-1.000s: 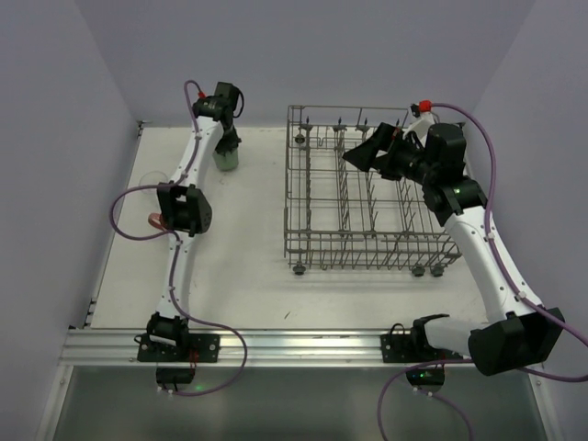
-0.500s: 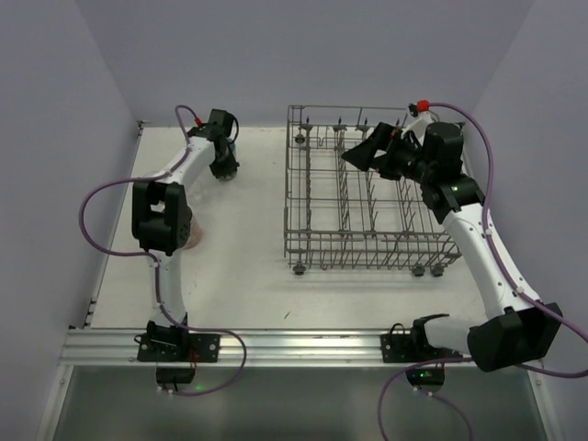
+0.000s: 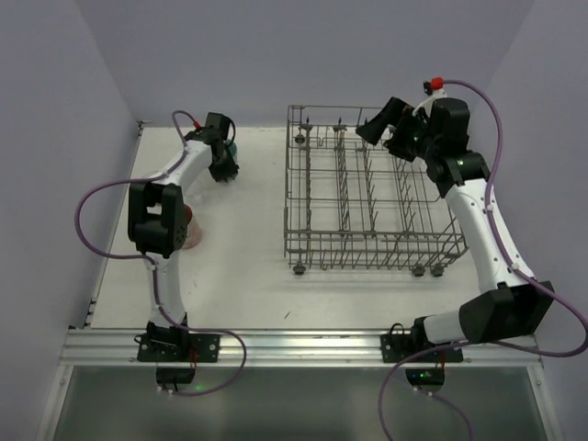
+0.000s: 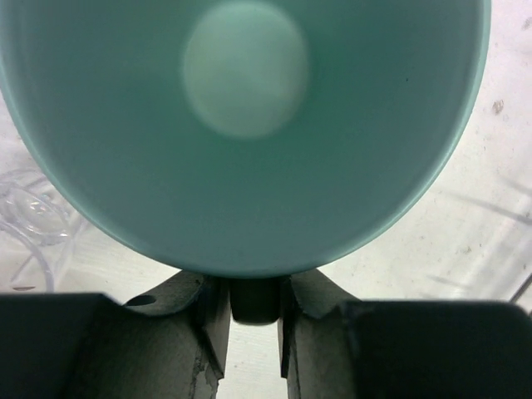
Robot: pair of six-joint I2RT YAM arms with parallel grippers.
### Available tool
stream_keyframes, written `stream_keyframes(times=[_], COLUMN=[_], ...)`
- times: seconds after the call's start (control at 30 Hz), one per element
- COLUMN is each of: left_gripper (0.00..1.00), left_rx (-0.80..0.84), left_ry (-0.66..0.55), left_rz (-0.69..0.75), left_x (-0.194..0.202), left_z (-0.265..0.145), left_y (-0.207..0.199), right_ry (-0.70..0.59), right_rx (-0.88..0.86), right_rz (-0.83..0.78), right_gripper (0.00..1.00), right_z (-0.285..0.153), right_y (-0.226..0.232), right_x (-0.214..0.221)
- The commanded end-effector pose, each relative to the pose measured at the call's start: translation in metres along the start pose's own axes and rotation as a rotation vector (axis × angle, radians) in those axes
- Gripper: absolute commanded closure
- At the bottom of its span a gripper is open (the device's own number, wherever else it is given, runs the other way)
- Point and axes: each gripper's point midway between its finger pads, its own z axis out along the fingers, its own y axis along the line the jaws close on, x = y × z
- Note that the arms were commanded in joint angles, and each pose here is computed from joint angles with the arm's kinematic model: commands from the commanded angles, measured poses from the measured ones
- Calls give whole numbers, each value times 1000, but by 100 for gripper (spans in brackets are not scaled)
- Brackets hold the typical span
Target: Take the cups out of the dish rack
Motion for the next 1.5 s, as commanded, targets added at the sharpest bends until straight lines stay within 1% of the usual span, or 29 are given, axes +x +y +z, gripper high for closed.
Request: stream_keyframes(times=[0.0, 0.03, 0.07, 0.1, 0.13, 0.17, 0.2, 0.23, 0.27, 0.3, 0.33, 0.37, 0.4, 0.43, 0.47, 0.57, 0.7, 0.77, 0.9, 0.97, 1.03, 1.17, 1.2, 1.27, 1.33, 1.47], left_gripper=[70, 64, 62, 60, 56, 55, 53, 52, 51, 50, 47, 46, 46, 46, 46, 45, 45, 45, 45, 45, 46, 46, 47, 48, 48, 48], left_rx=[74, 76, 85, 92, 97, 103, 109, 120, 139, 143, 154, 162, 163, 168, 172, 190, 208, 222, 249, 254, 268, 303, 313, 360, 409, 473], left_ry=[9, 3, 0, 0, 2, 2, 3, -1, -5, 2, -3, 0, -1, -8, -13, -45, -103, -136, -178, -194, -206, -197, -194, -176, -184, -175], left_rz=[-6, -6, -2, 1, 1, -2, -1, -5, -7, -10, -15, -16, -21, -21, -23, -25, -28, -28, -24, -19, -10, 8, 12, 22, 40, 66], left_x=[1, -1, -2, -2, -2, -2, -1, -2, -2, 1, 0, 1, 1, -1, -2, -10, -24, -31, -39, -41, -42, -35, -32, -24, -19, -9], left_z=[-20, -22, -23, -24, -24, -24, -24, -26, -25, -24, -26, -26, -27, -30, -32, -47, -71, -85, -107, -113, -121, -129, -131, -136, -145, -158], left_y=[-9, -8, -10, -12, -12, -13, -14, -16, -19, -19, -20, -22, -22, -23, -23, -26, -27, -28, -31, -33, -37, -47, -51, -63, -78, -101], right_ry=[-54, -61, -88, -72, -71, -85, -99, -67, -63, -90, -58, -52, -77, -62, -81, -65, -32, -39, -38, -37, -17, -17, -18, -10, 0, -15], right_rx=[229, 278, 368, 427, 462, 534, 552, 594, 628, 672, 710, 732, 775, 816, 858, 932, 1046, 1103, 1153, 1151, 1160, 1123, 1125, 1131, 1132, 1108], right_rz=[60, 80, 105, 116, 118, 108, 102, 101, 98, 93, 93, 84, 75, 75, 72, 95, 114, 114, 110, 131, 147, 133, 131, 131, 123, 105], right_gripper=[1, 1, 1, 1, 1, 1, 1, 1, 1, 1, 1, 1, 1, 1, 1, 1, 1, 1, 1, 2, 7, 16, 16, 17, 17, 18], right_z=[4, 5, 5, 10, 12, 13, 11, 23, 26, 20, 33, 36, 30, 38, 35, 42, 39, 36, 40, 44, 51, 67, 68, 72, 75, 86], right_y=[-54, -65, -85, -98, -105, -119, -117, -132, -138, -138, -152, -157, -159, -172, -178, -200, -224, -234, -249, -253, -263, -267, -269, -274, -278, -282], right_x=[-28, -33, -41, -43, -47, -52, -64, -60, -63, -78, -72, -74, -85, -81, -86, -78, -63, -60, -55, -55, -49, -50, -49, -46, -43, -46])
